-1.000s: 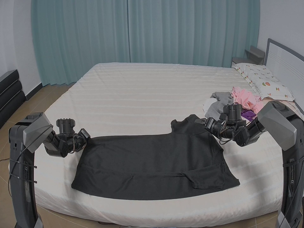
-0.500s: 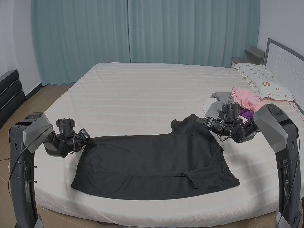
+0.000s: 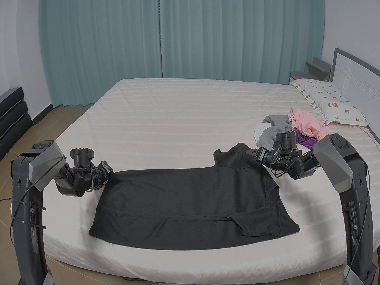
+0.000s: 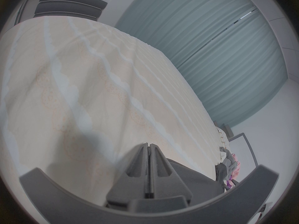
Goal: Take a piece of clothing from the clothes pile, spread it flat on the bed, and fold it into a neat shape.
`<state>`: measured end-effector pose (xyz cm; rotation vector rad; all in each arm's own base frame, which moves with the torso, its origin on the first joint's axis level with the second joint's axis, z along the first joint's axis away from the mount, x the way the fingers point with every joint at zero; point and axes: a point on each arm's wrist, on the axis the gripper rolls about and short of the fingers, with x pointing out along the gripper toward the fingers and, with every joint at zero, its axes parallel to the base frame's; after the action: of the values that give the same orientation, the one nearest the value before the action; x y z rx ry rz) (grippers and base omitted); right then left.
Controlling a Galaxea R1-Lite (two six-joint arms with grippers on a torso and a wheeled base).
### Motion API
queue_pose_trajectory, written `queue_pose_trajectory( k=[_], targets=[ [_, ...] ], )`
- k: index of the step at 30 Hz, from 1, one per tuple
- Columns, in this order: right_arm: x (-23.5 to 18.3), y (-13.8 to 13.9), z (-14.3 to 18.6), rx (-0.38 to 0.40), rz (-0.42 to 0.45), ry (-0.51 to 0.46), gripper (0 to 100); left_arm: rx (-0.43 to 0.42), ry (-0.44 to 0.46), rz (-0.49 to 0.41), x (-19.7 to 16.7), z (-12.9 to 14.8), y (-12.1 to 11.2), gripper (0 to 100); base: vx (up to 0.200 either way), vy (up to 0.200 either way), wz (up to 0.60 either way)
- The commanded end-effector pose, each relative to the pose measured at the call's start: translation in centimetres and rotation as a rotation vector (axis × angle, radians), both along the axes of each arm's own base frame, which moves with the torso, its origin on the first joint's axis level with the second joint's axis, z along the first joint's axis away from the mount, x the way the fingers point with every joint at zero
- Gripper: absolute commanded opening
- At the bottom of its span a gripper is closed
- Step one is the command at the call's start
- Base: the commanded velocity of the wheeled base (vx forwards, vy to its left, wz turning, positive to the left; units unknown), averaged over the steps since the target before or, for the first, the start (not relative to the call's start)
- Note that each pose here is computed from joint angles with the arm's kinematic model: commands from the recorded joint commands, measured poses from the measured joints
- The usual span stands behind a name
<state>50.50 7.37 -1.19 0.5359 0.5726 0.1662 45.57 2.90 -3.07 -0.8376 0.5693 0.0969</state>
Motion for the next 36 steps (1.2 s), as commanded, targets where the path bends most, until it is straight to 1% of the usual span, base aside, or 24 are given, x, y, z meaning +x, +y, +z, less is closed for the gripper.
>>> queue_pose_trajectory(
  k=[1,7,8,14,18,24,30,36],
  targets=[
    [0.1,-0.3,-0.5,-0.001,-0.008,0.009,100,-0.001,0.001,0.0,0.0,-0.1,0.0,0,0.0,0.0,0.0],
    [0.1,-0.3,-1.5,-0.004,-0.008,0.025,100,-0.001,-0.001,0.0,0.0,0.0,0.0,0,0.0,0.0,0.0],
    [0.1,-0.3,-1.7,-0.004,-0.008,0.028,0,-0.001,0.001,0.0,0.0,-0.1,0.0,0,0.0,0.0,0.0],
    [0.4,-0.3,-1.9,0.0,-0.015,0.021,0,0.0,-0.002,0.0,0.1,-0.1,0.0,0,0.0,0.0,0.0],
    [0.3,-1.1,-1.5,-0.004,-0.038,0.023,0,0.0,-0.004,0.0,0.1,0.0,0.0,0,0.0,0.0,0.0],
    [-0.2,-1.7,-0.4,0.002,-0.052,0.027,0,0.0,-0.01,0.0,0.2,0.1,0.0,0,0.0,0.0,0.0],
    [-0.9,-2.2,1.0,0.011,-0.053,0.023,0,0.003,-0.031,0.003,0.2,1.2,0.0,0,0.0,0.0,0.0],
    [-1.4,-2.5,1.5,0.013,-0.058,0.025,0,0.01,-0.052,0.02,0.2,2.1,0.5,0,0.0,0.0,0.0]
  ],
)
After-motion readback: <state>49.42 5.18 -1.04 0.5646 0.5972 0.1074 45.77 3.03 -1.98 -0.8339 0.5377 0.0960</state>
